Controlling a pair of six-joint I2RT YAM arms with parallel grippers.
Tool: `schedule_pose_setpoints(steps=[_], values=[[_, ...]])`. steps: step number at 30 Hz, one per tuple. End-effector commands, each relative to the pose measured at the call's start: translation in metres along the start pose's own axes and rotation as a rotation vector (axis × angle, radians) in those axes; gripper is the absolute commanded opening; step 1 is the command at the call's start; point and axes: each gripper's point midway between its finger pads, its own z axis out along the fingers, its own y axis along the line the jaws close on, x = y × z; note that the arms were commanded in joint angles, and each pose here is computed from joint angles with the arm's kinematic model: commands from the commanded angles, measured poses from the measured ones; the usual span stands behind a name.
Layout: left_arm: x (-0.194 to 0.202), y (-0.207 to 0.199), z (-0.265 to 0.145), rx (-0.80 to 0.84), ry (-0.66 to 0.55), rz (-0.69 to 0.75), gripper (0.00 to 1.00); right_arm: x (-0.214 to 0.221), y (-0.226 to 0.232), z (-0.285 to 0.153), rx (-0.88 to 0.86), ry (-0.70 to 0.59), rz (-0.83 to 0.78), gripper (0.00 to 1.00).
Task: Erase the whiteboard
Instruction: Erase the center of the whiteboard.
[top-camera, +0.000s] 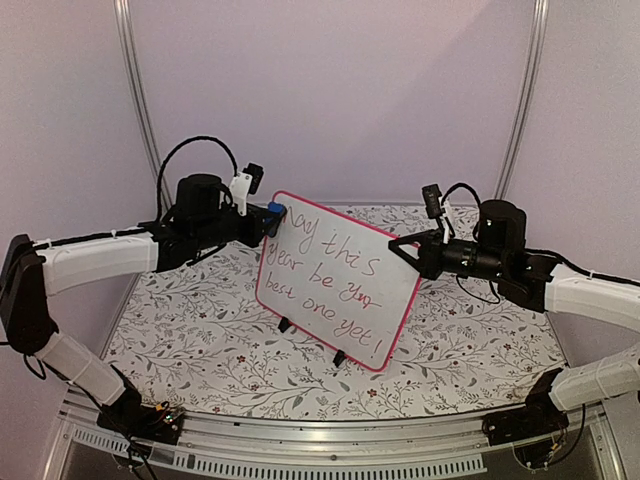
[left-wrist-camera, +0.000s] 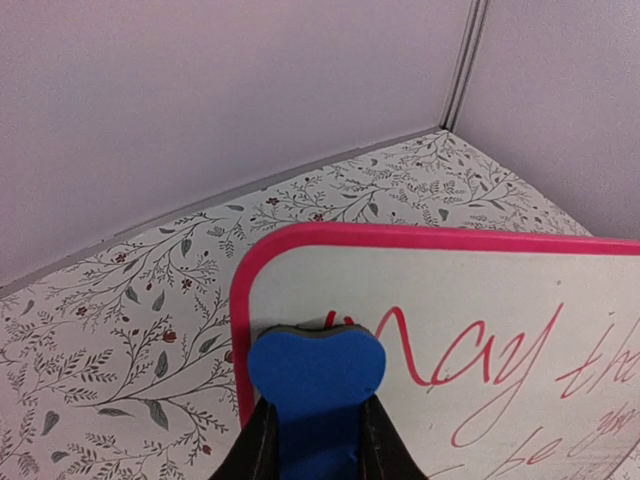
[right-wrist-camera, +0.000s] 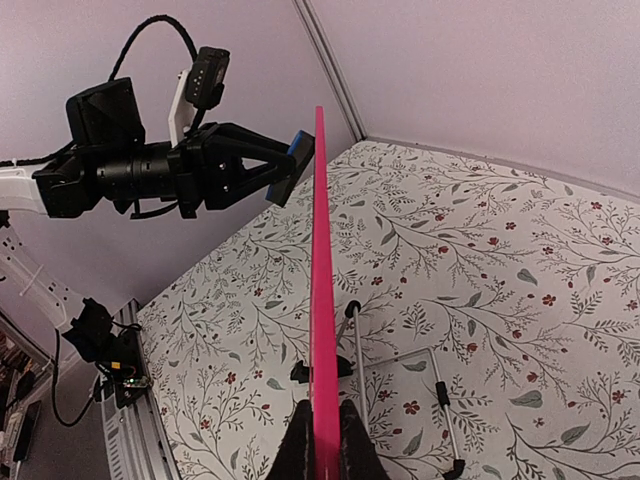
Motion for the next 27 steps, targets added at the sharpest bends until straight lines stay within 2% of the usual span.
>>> schedule_pose_setpoints(steps=[1, 27], values=[[0.01, 0.007, 0.006, -0.03, 0.02, -0.018, 0.16, 0.027, 0.009, 0.005, -0.053, 0.102, -0.032, 0.0], [0.039, -0.005, 0.004, -0.067, 0.099, -0.045, 0.16, 0.03, 0.009, 0.007, -0.061, 0.117, -0.026, 0.0]])
